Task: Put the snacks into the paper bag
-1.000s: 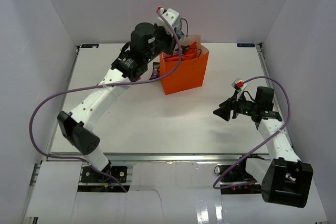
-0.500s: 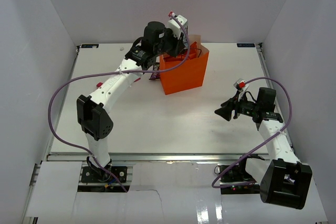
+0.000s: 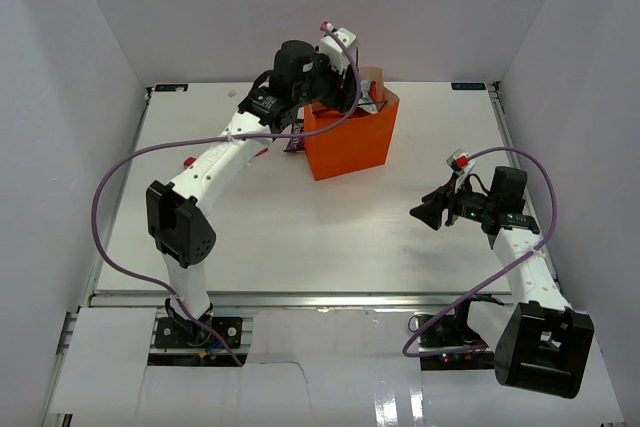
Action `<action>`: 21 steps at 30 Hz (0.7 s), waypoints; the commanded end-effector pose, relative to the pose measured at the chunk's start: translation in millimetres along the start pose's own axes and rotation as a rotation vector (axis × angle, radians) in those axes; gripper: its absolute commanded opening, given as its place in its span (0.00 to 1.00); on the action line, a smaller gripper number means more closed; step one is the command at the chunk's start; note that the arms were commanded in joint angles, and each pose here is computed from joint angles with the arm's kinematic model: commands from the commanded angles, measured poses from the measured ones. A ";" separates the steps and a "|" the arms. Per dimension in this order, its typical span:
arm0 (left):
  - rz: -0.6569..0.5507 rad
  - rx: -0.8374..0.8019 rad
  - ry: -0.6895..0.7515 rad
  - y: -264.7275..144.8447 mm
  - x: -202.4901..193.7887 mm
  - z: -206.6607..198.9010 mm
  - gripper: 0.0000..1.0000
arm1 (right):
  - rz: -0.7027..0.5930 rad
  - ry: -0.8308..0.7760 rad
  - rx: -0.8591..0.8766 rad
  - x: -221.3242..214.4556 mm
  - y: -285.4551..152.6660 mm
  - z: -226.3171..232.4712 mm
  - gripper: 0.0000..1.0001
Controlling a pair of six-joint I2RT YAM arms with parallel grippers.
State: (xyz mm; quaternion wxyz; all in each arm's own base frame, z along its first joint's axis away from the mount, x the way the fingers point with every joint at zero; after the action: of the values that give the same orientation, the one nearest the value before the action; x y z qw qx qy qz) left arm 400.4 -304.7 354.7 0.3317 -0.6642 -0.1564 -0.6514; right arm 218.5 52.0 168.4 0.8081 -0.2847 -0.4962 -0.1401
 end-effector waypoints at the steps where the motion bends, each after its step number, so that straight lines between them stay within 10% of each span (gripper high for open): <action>1: -0.093 0.077 0.005 -15.7 37.2 9.1 0.68 | -0.017 -0.017 0.010 1.2 0.2 -1.6 0.66; 10: -0.189 0.341 -0.402 -75.2 49.9 75.7 0.74 | -0.016 -0.008 -0.001 -0.1 -0.5 -4.6 0.66; 16: -0.123 0.424 -0.901 -108.5 -48.8 120.4 0.82 | -0.015 0.003 -0.008 -2.0 0.3 -7.8 0.66; 21: 0.020 0.335 -0.890 -87.8 -101.2 129.7 0.83 | -0.014 0.008 -0.011 -2.6 0.0 -9.1 0.66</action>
State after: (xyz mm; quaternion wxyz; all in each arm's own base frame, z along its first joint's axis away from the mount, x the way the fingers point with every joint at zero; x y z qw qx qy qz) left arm 436.0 -106.3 290.5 0.3927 -0.7688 -0.4340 -0.2577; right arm 221.5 47.5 163.5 0.8124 -0.2896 -0.4846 -0.1460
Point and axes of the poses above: each gripper's point midway between its finger pads, its own y axis out along the fingers, its own z axis along the line the jaws close on, x = y × z, the point moved 7 cm from there along -y, back along the fingers, and after that the axes turned 5 degrees about y, right-handed, at the moved point
